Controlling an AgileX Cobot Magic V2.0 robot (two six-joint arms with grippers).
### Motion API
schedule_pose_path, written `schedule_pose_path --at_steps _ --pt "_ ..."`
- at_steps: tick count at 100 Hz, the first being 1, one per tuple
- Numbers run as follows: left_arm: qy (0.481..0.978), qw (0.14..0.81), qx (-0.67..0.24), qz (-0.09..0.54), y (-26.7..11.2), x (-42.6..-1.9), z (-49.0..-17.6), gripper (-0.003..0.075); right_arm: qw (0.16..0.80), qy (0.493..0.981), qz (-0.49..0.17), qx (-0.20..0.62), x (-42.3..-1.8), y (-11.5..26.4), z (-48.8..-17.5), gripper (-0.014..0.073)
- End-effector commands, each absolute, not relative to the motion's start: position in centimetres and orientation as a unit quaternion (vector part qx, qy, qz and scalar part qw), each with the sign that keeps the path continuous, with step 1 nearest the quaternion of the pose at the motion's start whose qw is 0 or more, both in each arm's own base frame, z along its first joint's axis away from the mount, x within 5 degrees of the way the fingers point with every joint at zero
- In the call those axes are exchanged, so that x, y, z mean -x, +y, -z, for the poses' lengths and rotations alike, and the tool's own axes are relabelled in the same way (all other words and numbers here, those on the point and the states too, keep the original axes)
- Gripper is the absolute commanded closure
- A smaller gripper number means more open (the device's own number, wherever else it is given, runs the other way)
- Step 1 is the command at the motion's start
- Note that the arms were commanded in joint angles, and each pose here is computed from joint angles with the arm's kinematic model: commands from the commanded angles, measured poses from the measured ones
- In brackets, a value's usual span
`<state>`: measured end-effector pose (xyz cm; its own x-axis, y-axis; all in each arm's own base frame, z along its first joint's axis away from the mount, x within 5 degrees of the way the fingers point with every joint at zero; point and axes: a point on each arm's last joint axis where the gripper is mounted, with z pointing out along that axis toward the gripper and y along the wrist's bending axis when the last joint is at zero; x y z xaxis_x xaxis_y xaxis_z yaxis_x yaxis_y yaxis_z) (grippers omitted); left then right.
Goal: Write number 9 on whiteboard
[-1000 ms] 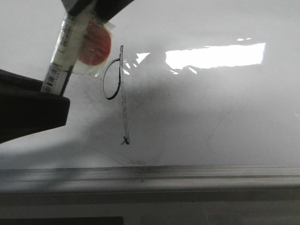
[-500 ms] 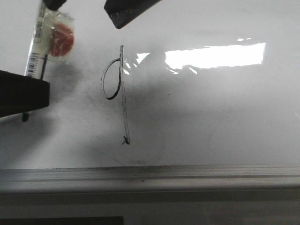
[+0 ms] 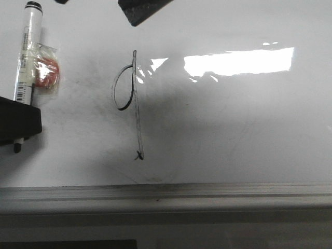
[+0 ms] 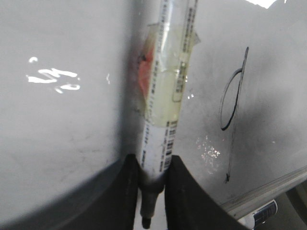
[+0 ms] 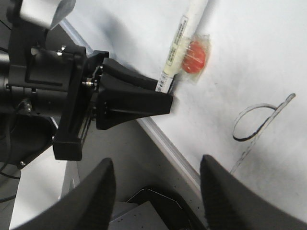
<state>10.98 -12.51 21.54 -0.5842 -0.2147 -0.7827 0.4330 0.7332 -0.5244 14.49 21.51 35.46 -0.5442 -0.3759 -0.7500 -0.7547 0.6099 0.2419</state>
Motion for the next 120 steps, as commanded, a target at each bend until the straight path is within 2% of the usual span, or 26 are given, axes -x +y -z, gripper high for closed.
schedule_pose_path --at_steps 1,27,34,49,54,59,68,79,86,93,99,108,120 --pt "0.803 0.462 -0.060 0.372 -12.9 -11.2 -22.5 0.0741 0.384 0.805 -0.304 0.335 -14.3 21.2 -37.7 0.0251" --pt "0.804 0.461 -0.060 0.372 -12.9 -11.2 -22.4 0.0720 0.384 0.805 -0.304 0.335 -14.3 21.2 -37.7 0.0251" --pt "0.804 0.461 -0.060 0.372 -12.9 -11.2 -22.4 0.0634 0.384 0.805 -0.304 0.335 -14.3 21.2 -37.7 0.0251" --pt "0.800 0.465 -0.066 0.374 -12.8 -11.1 -22.6 0.0348 0.389 0.802 -0.304 0.335 -14.4 21.2 -37.8 0.0251" --pt "0.797 0.468 -0.064 0.377 -12.7 -11.1 -22.8 0.0304 0.400 0.798 -0.299 0.338 -14.4 21.1 -38.0 0.0251" --pt "0.793 0.471 -0.063 0.381 -12.6 -11.0 -23.0 0.0292 0.409 0.794 -0.295 0.340 -14.4 20.9 -38.1 0.0253" --pt "0.783 0.480 -0.060 0.391 -12.3 -10.8 -23.6 0.0293 0.424 0.786 -0.292 0.343 -14.2 20.4 -38.7 0.0310" --pt "0.762 0.497 -0.057 0.412 -11.6 -10.2 -24.7 0.0303 0.459 0.768 -0.290 0.341 -13.7 19.3 -39.0 0.0522" --pt "0.749 0.504 -0.065 0.426 -11.1 -9.7 -25.4 0.0388 0.483 0.753 -0.292 0.339 -13.1 18.3 -38.8 0.0660" --pt "0.738 0.509 -0.086 0.435 -10.6 -8.9 -26.0 0.0558 0.504 0.739 -0.298 0.334 -12.3 17.1 -38.3 0.0658" --pt "0.730 0.513 -0.107 0.438 -10.2 -8.3 -26.3 0.0735 0.522 0.726 -0.299 0.333 -11.5 15.9 -37.5 0.0658" --pt "0.713 0.527 -0.133 0.442 -9.5 -7.5 -26.9 0.0741 0.553 0.703 -0.299 0.333 -10.5 14.4 -35.9 0.0659" --pt "0.694 0.548 -0.165 0.437 -8.7 -6.7 -27.0 0.0741 0.613 0.649 -0.309 0.329 -8.6 11.7 -34.0 0.0658"
